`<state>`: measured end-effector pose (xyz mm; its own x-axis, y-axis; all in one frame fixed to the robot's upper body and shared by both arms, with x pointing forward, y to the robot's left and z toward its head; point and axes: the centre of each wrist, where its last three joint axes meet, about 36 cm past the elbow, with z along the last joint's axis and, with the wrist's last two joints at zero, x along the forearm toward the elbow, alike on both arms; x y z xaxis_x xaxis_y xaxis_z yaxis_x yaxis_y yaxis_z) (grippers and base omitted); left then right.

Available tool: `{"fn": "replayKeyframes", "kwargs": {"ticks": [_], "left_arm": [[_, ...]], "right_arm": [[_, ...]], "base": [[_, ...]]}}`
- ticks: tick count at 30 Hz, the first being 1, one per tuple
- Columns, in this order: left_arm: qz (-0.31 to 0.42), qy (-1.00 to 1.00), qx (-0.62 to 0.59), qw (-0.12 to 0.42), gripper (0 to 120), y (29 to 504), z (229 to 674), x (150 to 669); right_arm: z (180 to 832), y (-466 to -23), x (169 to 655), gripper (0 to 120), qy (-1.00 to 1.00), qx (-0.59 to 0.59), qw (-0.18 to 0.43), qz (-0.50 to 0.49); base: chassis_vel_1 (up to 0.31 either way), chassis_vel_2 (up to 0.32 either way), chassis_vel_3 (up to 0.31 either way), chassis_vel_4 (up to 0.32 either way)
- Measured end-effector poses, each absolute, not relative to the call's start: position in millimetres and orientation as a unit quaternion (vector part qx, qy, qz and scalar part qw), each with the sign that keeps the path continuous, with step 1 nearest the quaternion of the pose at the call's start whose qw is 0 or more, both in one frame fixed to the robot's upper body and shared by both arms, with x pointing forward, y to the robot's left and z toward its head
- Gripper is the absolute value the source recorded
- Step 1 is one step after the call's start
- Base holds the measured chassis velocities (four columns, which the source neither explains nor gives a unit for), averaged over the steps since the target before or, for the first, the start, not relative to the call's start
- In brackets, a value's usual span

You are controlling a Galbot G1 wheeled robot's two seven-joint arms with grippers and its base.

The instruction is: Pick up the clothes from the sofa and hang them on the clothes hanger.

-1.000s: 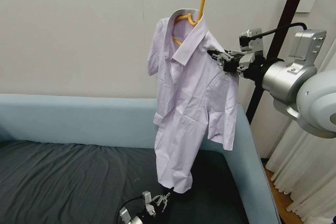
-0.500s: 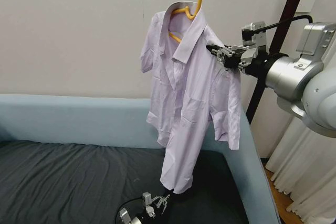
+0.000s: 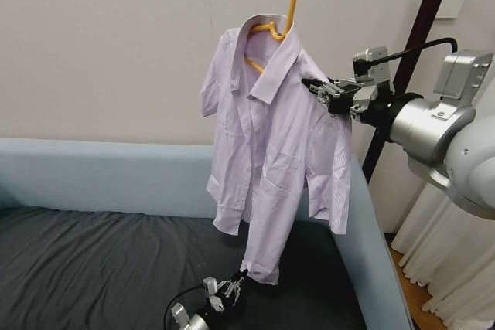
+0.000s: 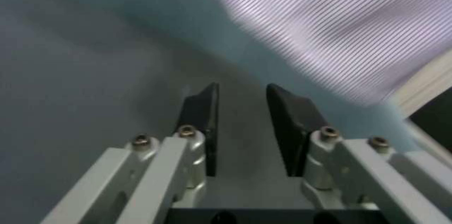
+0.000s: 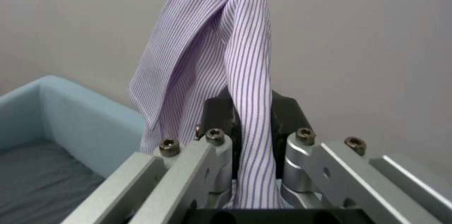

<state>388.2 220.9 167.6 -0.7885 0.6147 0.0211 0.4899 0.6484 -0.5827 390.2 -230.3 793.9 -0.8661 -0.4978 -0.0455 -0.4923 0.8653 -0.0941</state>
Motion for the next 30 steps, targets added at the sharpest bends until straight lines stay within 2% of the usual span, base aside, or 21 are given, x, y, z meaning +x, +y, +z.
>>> {"fn": "replayKeyframes", "kwargs": {"ticks": [2, 4, 6, 8, 9, 12, 14, 15, 18, 21, 24, 25, 29, 30], "left_arm": [[0.248, -0.915, -0.287, 0.139, 45, 229.4, 163.0, 377.4], [0.236, -0.918, -0.281, 0.150, 47, 232.5, 162.4, 373.2], [0.208, -0.926, -0.266, 0.170, 56, 242.0, 165.3, 360.2], [0.197, -0.933, -0.251, 0.165, 65, 248.5, 175.8, 355.5], [0.197, -0.933, -0.251, 0.165, 65, 248.5, 175.8, 355.5], [0.192, -0.942, -0.232, 0.147, 80, 255.8, 197.7, 356.2], [0.193, -0.945, -0.229, 0.134, 88, 259.2, 214.8, 357.9], [0.193, -0.945, -0.229, 0.134, 88, 259.2, 214.8, 357.9], [0.187, -0.947, -0.231, 0.123, 98, 268.7, 234.9, 353.3], [0.177, -0.949, -0.237, 0.113, 100, 274.7, 242.5, 351.8], [0.133, -0.952, -0.272, 0.053, 100, 278.2, 268.7, 358.7], [0.133, -0.952, -0.272, 0.053, 100, 278.2, 268.7, 358.7], [0.029, -0.931, -0.359, -0.059, 100, 284.3, 319.5, 402.1], [0.029, -0.931, -0.359, -0.059, 100, 284.3, 319.5, 402.1]], "right_arm": [[799.4, -233.3, 390.2, 8, 0.966, -0.251, 0.042, -0.042], [801.4, -234.6, 390.6, 8, 0.967, -0.248, 0.044, -0.043], [803.6, -238.0, 391.5, 8, 0.969, -0.237, 0.047, -0.051], [793.0, -235.8, 388.0, 8, 0.970, -0.232, 0.035, -0.071], [793.0, -235.8, 388.0, 8, 0.970, -0.232, 0.035, -0.071], [757.6, -235.1, 384.4, 8, 0.968, -0.228, -0.011, -0.105], [752.1, -236.2, 379.3, 8, 0.967, -0.227, -0.021, -0.112], [752.1, -236.2, 379.3, 8, 0.967, -0.227, -0.021, -0.112], [757.5, -236.9, 361.6, 8, 0.966, -0.224, -0.037, -0.124], [753.3, -240.3, 356.8, 8, 0.965, -0.218, -0.049, -0.138], [760.5, -240.3, 352.6, 8, 0.967, -0.213, -0.042, -0.135], [760.5, -240.3, 352.6, 8, 0.967, -0.213, -0.042, -0.135], [756.7, -238.7, 351.0, 8, 0.967, -0.212, -0.041, -0.135], [756.7, -238.7, 351.0, 8, 0.967, -0.212, -0.041, -0.135]], "base": [[0.000, 0.000, 0.000, 0.000], [0.000, 0.000, 0.000, 0.000], [0.000, 0.000, 0.000, 0.000], [0.000, 0.000, 0.000, 0.000], [0.000, 0.000, 0.000, 0.000], [0.000, 0.000, 0.000, 0.000], [0.000, 0.000, 0.000, 0.000], [0.000, 0.000, 0.000, 0.000], [0.000, 0.000, 0.000, 0.000], [0.000, 0.000, 0.000, 0.000], [0.000, 0.000, 0.000, 0.000], [0.000, 0.000, 0.000, 0.000], [0.000, 0.000, 0.000, 0.000], [0.000, 0.000, 0.000, 0.000]]}}
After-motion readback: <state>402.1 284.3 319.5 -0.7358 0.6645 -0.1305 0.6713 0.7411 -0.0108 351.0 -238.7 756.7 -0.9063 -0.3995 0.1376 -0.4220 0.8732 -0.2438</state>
